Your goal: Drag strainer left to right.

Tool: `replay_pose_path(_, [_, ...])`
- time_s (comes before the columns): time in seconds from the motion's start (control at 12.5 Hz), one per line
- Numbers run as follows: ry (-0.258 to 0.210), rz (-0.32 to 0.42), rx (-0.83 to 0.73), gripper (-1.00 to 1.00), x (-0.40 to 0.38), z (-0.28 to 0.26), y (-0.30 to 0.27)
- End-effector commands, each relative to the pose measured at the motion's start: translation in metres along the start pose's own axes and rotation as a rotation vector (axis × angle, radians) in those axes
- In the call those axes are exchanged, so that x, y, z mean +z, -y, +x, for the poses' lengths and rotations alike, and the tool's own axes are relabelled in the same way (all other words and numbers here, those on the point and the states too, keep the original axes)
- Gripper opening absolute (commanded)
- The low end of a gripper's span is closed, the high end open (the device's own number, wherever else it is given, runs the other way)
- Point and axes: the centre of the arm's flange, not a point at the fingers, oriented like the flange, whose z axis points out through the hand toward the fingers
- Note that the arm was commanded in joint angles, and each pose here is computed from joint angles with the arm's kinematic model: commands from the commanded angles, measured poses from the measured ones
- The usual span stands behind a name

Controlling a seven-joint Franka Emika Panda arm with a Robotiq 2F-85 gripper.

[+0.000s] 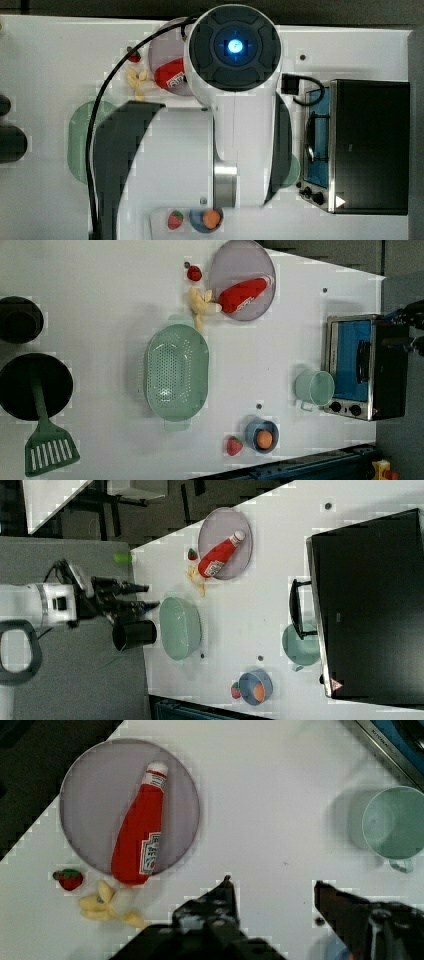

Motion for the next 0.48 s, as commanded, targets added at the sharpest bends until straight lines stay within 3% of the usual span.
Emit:
replay_pose_path(0.08, [0.002,-0.016,0.044,0.59,-0.059,-0.087,-0.105])
replay_pose_path(0.24, [-0.006,-0.012,0.024,0.99,-0.059,-0.094,-0.097])
replay_pose_path(0.48, [-0.014,0.006,-0.087,1.0,-0.049,-0.135,-0.047])
